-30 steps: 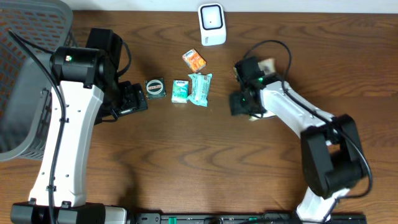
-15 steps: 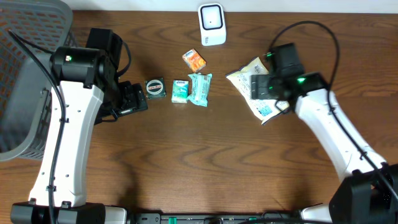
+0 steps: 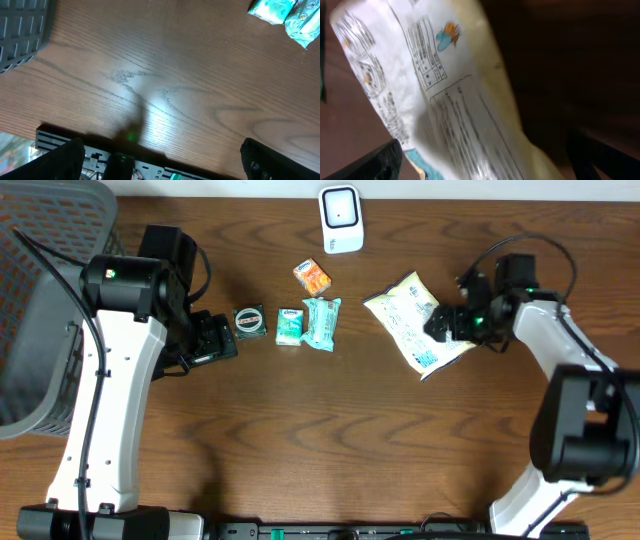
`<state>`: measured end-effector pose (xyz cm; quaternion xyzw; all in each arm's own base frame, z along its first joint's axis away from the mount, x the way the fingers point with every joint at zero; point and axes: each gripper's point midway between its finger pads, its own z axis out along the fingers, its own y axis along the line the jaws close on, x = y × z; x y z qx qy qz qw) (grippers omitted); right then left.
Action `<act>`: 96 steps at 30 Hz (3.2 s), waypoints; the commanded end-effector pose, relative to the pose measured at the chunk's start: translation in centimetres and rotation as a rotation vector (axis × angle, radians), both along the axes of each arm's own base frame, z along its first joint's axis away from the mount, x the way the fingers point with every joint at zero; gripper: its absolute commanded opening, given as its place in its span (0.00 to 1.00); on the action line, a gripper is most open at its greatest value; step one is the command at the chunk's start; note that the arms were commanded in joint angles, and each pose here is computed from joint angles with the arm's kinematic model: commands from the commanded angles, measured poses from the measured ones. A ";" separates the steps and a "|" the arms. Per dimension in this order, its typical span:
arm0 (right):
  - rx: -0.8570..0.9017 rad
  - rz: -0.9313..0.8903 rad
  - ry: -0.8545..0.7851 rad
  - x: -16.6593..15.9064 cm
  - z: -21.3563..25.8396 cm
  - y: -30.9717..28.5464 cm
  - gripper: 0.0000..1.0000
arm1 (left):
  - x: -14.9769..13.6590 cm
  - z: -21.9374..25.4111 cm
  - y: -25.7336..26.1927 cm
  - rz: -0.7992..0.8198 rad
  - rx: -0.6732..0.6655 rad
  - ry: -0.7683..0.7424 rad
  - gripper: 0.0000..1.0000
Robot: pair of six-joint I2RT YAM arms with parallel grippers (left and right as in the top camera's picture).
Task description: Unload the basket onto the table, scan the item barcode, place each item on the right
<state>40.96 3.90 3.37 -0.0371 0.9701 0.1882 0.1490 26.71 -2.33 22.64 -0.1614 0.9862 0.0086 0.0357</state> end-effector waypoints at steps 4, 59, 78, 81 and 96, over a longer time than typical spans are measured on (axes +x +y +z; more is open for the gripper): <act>0.098 0.083 0.054 -0.6 -3.3 1.8 0.96 | 0.0 -0.1 0.3 0.005 0.013 0.006 0.98; 0.158 0.678 -0.732 -7.9 24.4 16.4 0.01 | 0.0 -0.1 0.3 0.005 0.013 0.006 0.98; -0.179 0.254 -0.582 -2.8 20.3 9.9 0.01 | 0.0 -0.1 0.3 0.005 0.013 0.006 0.98; -0.420 0.020 -0.514 -1.2 18.5 4.6 0.01 | 0.0 -0.1 0.3 0.005 0.013 0.006 0.98; -1.270 -0.212 -0.166 -2.2 8.4 -5.4 0.02 | 0.0 -0.1 0.3 0.005 0.013 0.006 0.98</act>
